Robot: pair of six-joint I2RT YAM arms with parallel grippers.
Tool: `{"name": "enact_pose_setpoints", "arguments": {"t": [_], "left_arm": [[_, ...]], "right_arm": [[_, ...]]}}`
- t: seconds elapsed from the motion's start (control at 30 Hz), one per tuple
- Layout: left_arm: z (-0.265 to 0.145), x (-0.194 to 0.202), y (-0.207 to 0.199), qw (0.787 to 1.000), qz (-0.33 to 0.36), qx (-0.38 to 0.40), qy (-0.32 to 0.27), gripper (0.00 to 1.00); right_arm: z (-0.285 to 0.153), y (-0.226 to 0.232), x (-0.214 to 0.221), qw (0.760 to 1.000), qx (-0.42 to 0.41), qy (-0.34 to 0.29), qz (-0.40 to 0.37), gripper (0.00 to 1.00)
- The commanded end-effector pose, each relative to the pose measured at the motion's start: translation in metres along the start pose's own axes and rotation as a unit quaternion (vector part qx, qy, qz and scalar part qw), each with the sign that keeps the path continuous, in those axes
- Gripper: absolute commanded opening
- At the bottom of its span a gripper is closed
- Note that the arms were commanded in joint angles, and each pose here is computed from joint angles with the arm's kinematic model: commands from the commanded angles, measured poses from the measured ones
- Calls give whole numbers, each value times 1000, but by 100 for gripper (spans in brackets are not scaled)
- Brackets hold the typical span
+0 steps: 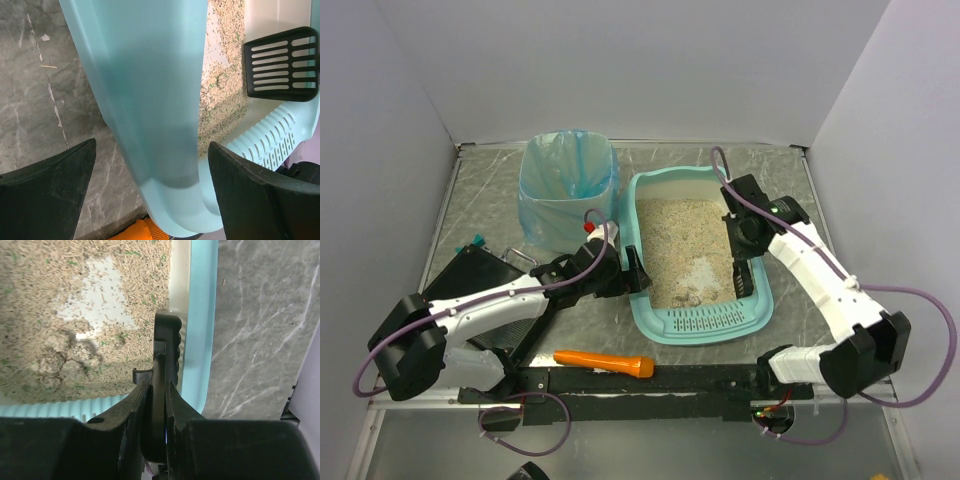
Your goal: Clean the litter box
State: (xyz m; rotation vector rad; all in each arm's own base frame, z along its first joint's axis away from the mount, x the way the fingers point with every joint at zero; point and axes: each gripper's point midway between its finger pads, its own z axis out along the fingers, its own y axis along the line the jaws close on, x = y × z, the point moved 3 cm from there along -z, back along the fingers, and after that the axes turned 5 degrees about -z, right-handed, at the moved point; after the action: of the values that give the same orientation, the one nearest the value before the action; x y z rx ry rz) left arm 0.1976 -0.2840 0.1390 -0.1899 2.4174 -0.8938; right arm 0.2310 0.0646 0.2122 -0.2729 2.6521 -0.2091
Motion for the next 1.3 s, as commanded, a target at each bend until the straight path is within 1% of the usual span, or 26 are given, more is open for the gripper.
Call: {"name": "enact_pose_setpoints", "arguments": {"t": [0.0, 0.07, 0.17, 0.33, 0.4, 0.5, 0.6, 0.7, 0.93, 1.03, 1.07, 1.13, 1.23, 1.27], "left_arm": [[-2, -11, -20, 1000, 3, 28, -13, 97], [0, -9, -19, 1000, -2, 30, -9, 97], [3, -3, -19, 999, -10, 40, 4, 97], [6, 4, -17, 999, -19, 37, 18, 99], [5, 5, -17, 999, -20, 42, 23, 99], [5, 8, -17, 998, -20, 45, 27, 99], [5, 9, -15, 998, -18, 42, 31, 97], [6, 9, -16, 999, -17, 41, 31, 96], [9, 11, -10, 999, -19, 30, 30, 95], [12, 12, -10, 999, -13, 29, 37, 95], [12, 11, -13, 999, -12, 31, 37, 95], [15, 12, -11, 999, -5, 25, 42, 95], [17, 13, -11, 999, -1, 22, 44, 95], [16, 13, -10, 999, 0, 19, 44, 96]], "right_arm": [[8, -6, 21, 997, 31, 68, -27, 0], [21, 2, 30, 995, 13, 90, -31, 0], [30, 21, 39, 994, -43, 91, -32, 0], [15, 48, 44, 987, -155, 45, -15, 0], [10, 52, 40, 984, -174, 23, -6, 0], [8, 61, 42, 978, -210, 10, 0, 0], [17, 66, 51, 976, -214, 29, 12, 0], [26, 60, 53, 980, -191, 45, 28, 0], [21, 33, 46, 987, -129, 69, 69, 0], [17, 29, 42, 985, -142, 60, 82, 0], [16, 31, 38, 984, -159, 44, 74, 0], [14, 42, 39, 977, -203, 36, 60, 0], [17, 39, 40, 977, -198, 37, 69, 0], [17, 39, 39, 976, -205, 29, 70, 0]]}}
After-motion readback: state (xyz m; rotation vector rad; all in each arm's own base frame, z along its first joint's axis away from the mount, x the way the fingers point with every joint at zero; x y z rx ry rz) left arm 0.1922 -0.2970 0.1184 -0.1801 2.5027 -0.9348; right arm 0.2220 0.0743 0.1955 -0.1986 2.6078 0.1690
